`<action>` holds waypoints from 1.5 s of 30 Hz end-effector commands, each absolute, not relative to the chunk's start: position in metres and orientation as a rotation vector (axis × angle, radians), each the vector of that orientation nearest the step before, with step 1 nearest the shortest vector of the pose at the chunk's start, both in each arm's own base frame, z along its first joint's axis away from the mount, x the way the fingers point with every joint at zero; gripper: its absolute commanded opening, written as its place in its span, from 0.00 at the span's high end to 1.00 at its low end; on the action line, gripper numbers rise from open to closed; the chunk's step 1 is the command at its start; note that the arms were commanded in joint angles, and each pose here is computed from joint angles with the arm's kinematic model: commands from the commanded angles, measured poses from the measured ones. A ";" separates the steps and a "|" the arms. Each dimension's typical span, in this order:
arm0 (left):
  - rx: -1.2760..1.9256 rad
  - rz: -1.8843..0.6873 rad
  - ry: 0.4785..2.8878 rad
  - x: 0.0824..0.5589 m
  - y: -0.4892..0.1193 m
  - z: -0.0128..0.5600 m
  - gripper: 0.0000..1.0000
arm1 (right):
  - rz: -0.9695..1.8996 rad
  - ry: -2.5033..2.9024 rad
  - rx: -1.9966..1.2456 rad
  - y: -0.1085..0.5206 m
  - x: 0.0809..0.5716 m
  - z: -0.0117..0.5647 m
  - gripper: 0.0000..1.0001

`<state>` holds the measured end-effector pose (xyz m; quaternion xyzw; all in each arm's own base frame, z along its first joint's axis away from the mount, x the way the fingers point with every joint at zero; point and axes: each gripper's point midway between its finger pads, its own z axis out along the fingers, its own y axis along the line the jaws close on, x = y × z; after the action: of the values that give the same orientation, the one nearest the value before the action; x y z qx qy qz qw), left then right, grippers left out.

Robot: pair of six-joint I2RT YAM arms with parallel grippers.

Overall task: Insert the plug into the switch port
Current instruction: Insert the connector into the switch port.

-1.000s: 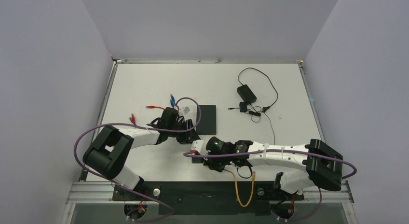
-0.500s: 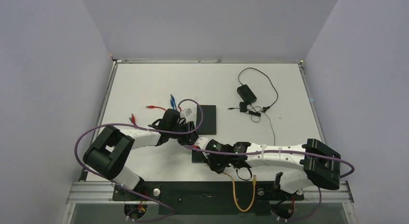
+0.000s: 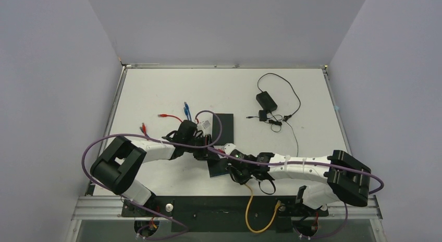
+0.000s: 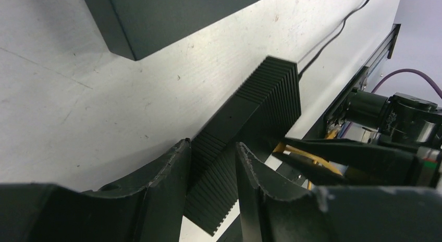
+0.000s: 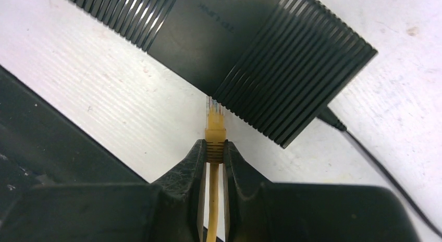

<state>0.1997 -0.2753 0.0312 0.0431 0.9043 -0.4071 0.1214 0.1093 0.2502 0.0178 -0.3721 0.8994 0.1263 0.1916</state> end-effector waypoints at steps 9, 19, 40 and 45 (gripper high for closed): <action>0.196 -1.188 2.583 0.191 -0.275 0.043 0.67 | 0.325 2.409 -0.863 0.264 0.161 0.050 1.00; 0.169 -1.132 2.573 0.181 -0.259 0.048 0.67 | 0.360 2.354 -0.983 0.304 0.182 0.052 1.00; 0.017 -0.940 2.589 0.174 -0.216 0.053 0.67 | 0.378 2.363 -1.204 0.295 0.142 0.034 1.00; -0.005 -0.894 2.605 0.176 -0.210 0.051 0.67 | 0.383 2.350 -1.235 0.291 0.129 0.035 1.00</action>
<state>0.1652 -0.2128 0.0412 0.0010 0.9282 -0.3293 0.1731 0.1356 0.2832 0.0216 -0.4449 0.8633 0.1168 0.2076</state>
